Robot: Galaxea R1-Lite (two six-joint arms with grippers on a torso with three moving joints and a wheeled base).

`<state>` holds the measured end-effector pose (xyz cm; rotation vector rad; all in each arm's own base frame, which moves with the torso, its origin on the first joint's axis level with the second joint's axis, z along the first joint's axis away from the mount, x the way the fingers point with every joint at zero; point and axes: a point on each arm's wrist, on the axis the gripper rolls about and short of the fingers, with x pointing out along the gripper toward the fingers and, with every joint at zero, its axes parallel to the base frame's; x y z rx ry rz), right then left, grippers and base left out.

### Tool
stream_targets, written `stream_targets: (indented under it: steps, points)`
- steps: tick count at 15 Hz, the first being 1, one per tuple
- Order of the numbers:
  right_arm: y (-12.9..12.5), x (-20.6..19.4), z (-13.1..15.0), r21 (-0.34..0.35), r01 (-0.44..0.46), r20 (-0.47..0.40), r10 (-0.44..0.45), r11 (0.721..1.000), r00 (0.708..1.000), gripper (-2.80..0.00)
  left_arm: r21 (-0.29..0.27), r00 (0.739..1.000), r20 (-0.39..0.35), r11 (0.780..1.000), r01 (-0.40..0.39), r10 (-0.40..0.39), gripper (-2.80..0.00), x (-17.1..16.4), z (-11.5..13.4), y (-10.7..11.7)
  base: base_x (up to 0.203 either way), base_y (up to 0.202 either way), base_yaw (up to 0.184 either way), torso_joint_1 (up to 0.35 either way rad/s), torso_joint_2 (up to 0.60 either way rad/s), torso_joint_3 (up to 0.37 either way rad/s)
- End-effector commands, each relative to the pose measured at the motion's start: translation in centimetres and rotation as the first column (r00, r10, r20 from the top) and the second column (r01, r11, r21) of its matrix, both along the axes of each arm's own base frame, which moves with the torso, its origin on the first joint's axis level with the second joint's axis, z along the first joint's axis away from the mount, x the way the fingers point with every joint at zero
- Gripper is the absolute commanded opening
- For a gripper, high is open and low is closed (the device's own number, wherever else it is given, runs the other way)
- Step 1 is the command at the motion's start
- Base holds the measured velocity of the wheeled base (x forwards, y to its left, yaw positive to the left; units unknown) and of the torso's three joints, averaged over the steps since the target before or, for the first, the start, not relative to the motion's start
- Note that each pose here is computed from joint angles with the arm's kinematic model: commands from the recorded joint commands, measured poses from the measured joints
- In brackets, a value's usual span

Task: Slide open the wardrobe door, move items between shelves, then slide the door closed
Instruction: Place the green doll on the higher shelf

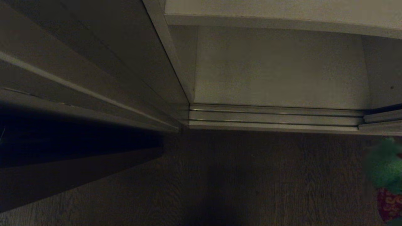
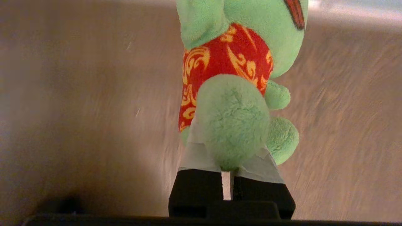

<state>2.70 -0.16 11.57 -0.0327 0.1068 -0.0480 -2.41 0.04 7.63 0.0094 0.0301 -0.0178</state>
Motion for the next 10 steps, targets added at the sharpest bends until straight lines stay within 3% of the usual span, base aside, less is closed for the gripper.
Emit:
stream_targets:
  steps: [1,4,8,10]
  points:
    - [0.3,-2.7,-2.0,-0.006,-0.042,0.018,0.042,0.999,0.999,-2.80,0.000,1.000,0.000,1.000,-0.001,0.001,-2.80,0.0,0.0,0.0,0.000,0.000,0.000,0.000,0.00,0.000]
    - [0.3,-3.7,-3.2,0.003,-0.077,-0.003,0.077,0.997,0.997,-2.80,0.000,1.000,0.000,1.000,0.001,-0.001,-2.80,0.0,0.0,0.0,0.000,0.000,0.000,0.000,0.00,0.000]
    - [0.3,-4.9,-3.5,-0.010,-0.087,0.146,0.088,0.996,0.985,-2.80,0.000,1.000,0.000,1.000,0.000,0.000,-2.80,0.0,0.0,0.0,0.000,0.000,0.000,0.000,0.00,0.000]
    - [0.2,-5.0,-4.0,0.006,-0.045,0.107,0.044,0.999,0.993,-2.80,0.000,1.000,0.000,1.000,-0.001,0.001,-2.80,0.0,0.0,0.0,0.000,0.000,0.000,0.000,0.00,0.000]
